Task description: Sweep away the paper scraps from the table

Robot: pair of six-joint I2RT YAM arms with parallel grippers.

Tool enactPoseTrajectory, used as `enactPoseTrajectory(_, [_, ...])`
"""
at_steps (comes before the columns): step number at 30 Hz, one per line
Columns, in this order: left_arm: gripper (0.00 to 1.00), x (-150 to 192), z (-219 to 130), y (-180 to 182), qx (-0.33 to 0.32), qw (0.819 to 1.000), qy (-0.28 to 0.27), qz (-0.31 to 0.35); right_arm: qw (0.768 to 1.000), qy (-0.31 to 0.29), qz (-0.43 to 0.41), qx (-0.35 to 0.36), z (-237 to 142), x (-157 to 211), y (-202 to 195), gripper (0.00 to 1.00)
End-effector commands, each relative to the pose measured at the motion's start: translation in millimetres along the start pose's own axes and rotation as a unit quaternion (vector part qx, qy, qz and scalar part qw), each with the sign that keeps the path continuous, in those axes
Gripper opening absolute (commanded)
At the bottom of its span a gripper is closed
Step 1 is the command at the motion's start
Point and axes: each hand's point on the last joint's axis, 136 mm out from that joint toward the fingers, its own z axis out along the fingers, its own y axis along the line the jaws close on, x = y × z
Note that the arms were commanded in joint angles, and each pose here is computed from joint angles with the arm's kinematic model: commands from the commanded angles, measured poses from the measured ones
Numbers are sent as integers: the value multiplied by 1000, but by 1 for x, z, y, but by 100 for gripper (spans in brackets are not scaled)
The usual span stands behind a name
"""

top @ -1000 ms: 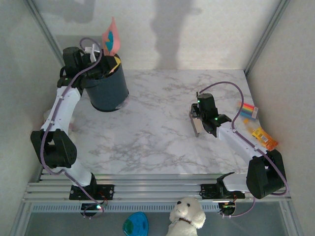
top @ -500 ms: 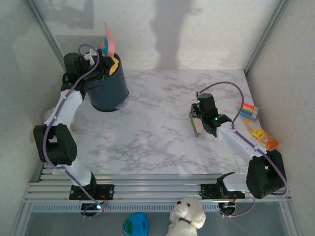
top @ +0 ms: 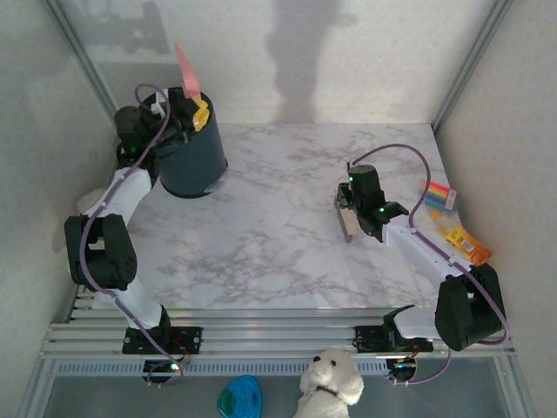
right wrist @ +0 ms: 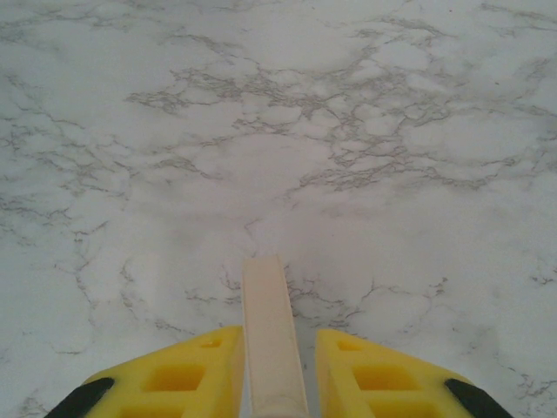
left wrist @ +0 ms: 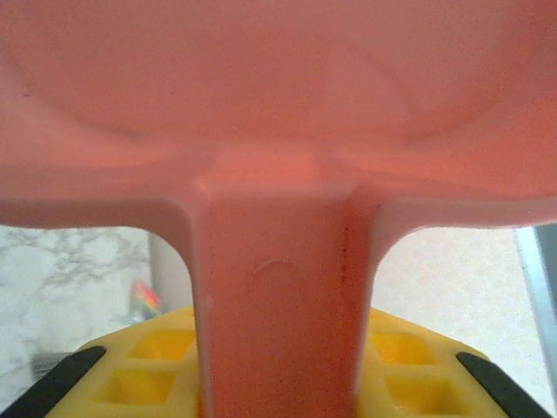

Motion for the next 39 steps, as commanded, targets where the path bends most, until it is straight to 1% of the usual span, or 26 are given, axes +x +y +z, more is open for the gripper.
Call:
enactPoseTrajectory(1, [0, 0, -4, -21, 54, 999, 1, 3, 1000, -1, 10, 2, 2, -6, -1, 0])
enactPoseTrajectory(8, [0, -2, -7, -17, 83, 996, -8, -41, 1000, 0, 6, 3, 2, -5, -1, 0])
enactPoseTrajectory(14, [0, 1, -13, -26, 137, 987, -7, -86, 1000, 0, 7, 4, 2, -6, -2, 0])
enactPoseTrajectory(16, [0, 2, -14, -30, 149, 985, -6, -89, 1000, 1, 7, 3, 2, -6, -1, 0])
enactPoseTrajectory(20, [0, 2, -15, -28, 154, 983, -11, -99, 1000, 1, 7, 4, 2, -5, -2, 0])
enactPoseTrajectory(34, [0, 7, -26, -46, 230, 965, -19, -127, 1000, 5, 7, 6, 1, -4, -3, 0])
enactPoseTrajectory(39, [0, 9, -24, -45, 227, 965, -19, -126, 1000, 6, 7, 7, 2, -3, -3, 0])
